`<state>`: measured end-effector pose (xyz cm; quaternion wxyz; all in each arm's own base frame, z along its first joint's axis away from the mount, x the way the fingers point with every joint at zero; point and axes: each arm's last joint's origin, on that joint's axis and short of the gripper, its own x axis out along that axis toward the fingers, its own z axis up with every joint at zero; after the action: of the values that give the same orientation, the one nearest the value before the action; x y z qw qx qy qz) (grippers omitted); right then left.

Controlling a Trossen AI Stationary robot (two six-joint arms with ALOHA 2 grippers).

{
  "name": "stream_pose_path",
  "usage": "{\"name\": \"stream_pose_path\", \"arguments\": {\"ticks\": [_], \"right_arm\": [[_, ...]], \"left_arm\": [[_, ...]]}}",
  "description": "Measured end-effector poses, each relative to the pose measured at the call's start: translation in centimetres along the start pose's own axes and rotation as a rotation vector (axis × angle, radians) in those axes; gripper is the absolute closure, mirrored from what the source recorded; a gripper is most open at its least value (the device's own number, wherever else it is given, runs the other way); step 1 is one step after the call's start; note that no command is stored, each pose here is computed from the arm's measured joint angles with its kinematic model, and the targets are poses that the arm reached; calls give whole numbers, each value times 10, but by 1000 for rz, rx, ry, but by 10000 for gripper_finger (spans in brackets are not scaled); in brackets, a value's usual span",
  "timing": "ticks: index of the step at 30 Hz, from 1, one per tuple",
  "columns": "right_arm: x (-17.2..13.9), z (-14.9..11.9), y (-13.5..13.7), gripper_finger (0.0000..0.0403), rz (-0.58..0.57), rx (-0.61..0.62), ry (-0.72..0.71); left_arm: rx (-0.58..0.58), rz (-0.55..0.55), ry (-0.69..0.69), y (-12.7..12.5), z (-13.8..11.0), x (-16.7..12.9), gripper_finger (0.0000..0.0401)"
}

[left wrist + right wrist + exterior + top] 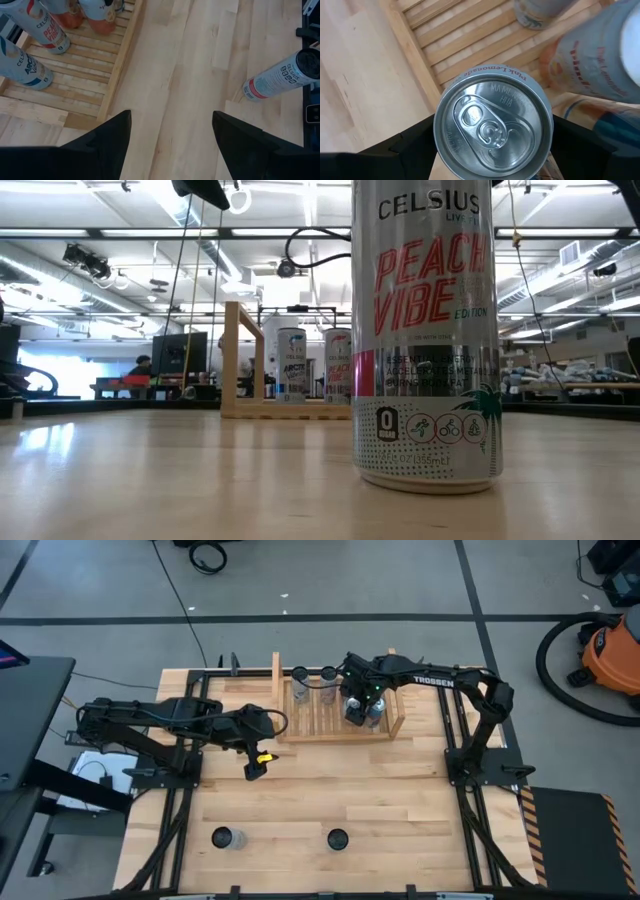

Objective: Place canned beverage on shelf
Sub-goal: Put the pink and white soda can into the shelf

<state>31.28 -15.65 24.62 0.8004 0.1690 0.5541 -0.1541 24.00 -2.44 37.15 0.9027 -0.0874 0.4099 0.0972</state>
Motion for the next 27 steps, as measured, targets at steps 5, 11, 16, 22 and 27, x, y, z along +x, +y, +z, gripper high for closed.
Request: {"name": "stream_pose_path", "arguments": {"ticks": [5,11,16,22,27], "right_arm": [[-1,0,-6,59,22,29,-2],[-1,1,-9,59,46,43,-10],[-1,1,-10,59,21,15,-15],[-1,2,-11,51,-31,9,-22],[-2,2,-10,30,-32,6,-28]], "left_arm": [[0,0,0,0,0,0,122],[0,0,0,0,0,0,122],[0,0,0,0,0,0,122],[0,0,0,0,0,0,122],[5,0,0,0,0,0,122]]}}
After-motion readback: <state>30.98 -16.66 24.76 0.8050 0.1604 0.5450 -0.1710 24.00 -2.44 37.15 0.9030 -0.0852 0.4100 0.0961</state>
